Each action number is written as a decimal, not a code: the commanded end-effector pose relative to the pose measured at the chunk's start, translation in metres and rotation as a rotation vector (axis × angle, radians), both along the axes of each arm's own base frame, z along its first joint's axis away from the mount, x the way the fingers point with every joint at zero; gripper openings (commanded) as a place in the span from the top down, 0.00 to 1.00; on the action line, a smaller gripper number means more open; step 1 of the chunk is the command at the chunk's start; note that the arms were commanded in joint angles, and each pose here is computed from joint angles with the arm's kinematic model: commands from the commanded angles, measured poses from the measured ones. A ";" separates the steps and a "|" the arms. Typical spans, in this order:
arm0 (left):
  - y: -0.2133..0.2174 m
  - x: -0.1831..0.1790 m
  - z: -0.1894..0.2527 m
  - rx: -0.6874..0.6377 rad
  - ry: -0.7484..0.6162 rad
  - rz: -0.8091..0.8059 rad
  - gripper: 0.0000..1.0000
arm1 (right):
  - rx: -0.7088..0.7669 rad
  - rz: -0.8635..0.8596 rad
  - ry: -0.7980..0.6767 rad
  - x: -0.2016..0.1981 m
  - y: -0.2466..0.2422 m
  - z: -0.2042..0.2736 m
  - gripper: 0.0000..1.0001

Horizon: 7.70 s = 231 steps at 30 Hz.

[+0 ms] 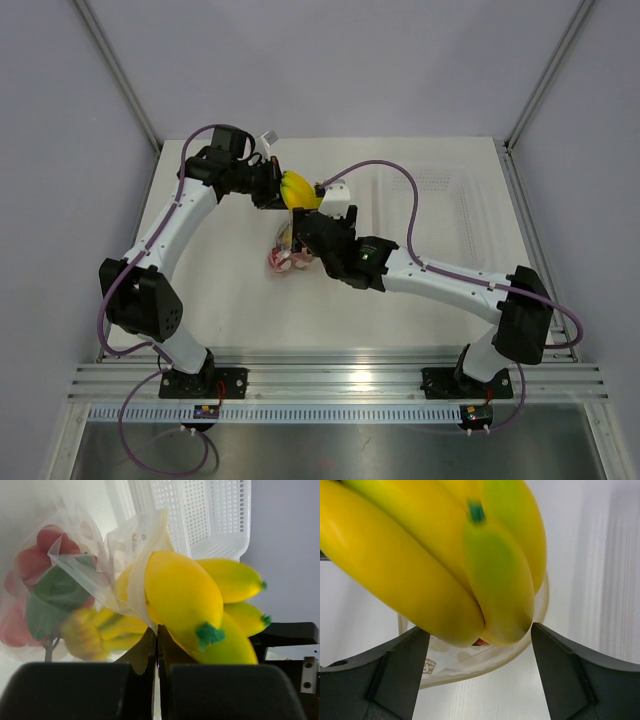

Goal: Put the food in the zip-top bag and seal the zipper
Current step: Place the fake fruit in the zipper food storage bag, then adjust the zipper food storage bag at the center of the board.

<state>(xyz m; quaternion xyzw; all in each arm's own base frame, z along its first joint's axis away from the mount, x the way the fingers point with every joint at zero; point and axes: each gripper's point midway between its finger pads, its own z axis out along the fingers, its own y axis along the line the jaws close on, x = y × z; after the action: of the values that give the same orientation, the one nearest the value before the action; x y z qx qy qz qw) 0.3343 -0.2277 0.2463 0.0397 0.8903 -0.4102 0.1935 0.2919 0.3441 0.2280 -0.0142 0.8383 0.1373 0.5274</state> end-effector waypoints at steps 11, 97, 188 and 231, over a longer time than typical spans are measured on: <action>-0.003 0.000 0.016 -0.036 -0.068 -0.023 1.00 | 0.062 0.026 -0.055 0.002 0.013 0.039 0.03; -0.011 -0.019 0.001 -0.031 -0.029 -0.053 1.00 | 0.188 -0.018 0.261 0.057 -0.048 0.013 0.95; -0.026 -0.030 0.033 -0.070 -0.123 -0.169 1.00 | 0.092 0.239 0.501 0.026 0.043 -0.039 1.00; -0.039 -0.027 0.051 -0.177 -0.122 -0.178 1.00 | 0.336 0.102 0.227 -0.012 -0.064 0.039 0.32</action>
<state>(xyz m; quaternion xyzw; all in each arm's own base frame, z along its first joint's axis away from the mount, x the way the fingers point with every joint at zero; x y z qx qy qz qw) 0.2948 -0.2589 0.2669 0.1041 0.8610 -0.4694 0.1663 0.2791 0.3070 0.2419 0.0174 0.8782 0.2979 0.3737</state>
